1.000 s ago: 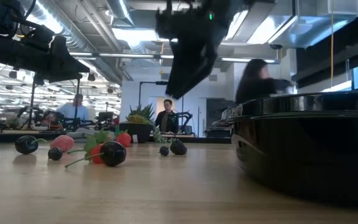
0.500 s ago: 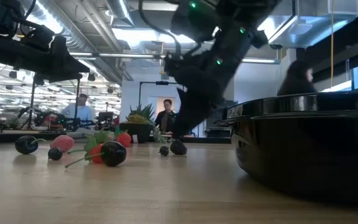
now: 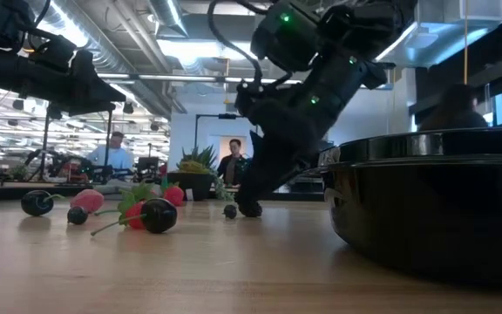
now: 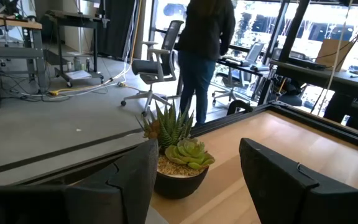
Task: Pick and placing Produce into tupperware
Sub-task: Put the black blackberry into the black bin
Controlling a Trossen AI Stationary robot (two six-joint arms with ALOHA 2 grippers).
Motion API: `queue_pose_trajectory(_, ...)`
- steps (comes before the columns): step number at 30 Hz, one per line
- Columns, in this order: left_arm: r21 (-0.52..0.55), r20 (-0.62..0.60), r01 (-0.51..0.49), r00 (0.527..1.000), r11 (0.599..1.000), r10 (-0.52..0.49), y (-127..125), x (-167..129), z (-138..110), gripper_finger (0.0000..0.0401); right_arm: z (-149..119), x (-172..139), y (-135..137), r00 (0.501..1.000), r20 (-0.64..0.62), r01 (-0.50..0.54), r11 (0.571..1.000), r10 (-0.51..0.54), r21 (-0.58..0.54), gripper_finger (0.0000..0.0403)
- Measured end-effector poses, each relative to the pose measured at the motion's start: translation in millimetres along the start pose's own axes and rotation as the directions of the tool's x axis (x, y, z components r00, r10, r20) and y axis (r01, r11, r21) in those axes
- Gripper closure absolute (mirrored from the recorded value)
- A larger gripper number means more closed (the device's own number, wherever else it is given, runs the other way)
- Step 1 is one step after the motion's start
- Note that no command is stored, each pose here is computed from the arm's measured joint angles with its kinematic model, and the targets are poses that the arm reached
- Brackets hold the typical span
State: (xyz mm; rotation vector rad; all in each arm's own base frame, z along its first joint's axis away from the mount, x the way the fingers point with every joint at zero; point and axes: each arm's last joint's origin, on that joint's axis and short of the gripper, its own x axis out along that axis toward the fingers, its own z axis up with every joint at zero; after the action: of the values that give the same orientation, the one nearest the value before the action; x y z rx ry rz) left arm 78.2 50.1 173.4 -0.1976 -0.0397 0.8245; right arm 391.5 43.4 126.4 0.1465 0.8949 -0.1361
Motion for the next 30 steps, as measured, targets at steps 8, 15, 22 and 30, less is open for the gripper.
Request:
queue_pose_trajectory(8,0.000,0.000,0.000,1.000,1.000,0.000,0.0,0.0,0.0,0.0181,-8.5,12.9,-0.7,1.000,-0.024,0.018,1.000,-0.018,-0.005,0.0209)
queue_pose_trajectory(15,0.000,0.000,0.000,1.000,1.000,0.000,0.0,0.0,0.0,0.0181,-9.0,13.3,-1.2,0.999,-0.031,0.020,1.000,-0.020,0.000,0.0244)
queue_pose_trajectory(22,0.000,0.000,0.000,1.000,1.000,0.000,0.0,0.0,0.0,0.0181,-9.2,12.7,-1.3,0.999,-0.046,0.021,1.000,-0.020,0.000,0.0304)
queue_pose_trajectory(30,0.000,0.000,0.000,1.000,1.000,0.000,0.0,0.0,-0.1,0.0181,12.5,-2.8,4.9,0.971,-0.234,0.053,0.999,-0.049,0.010,0.0304)
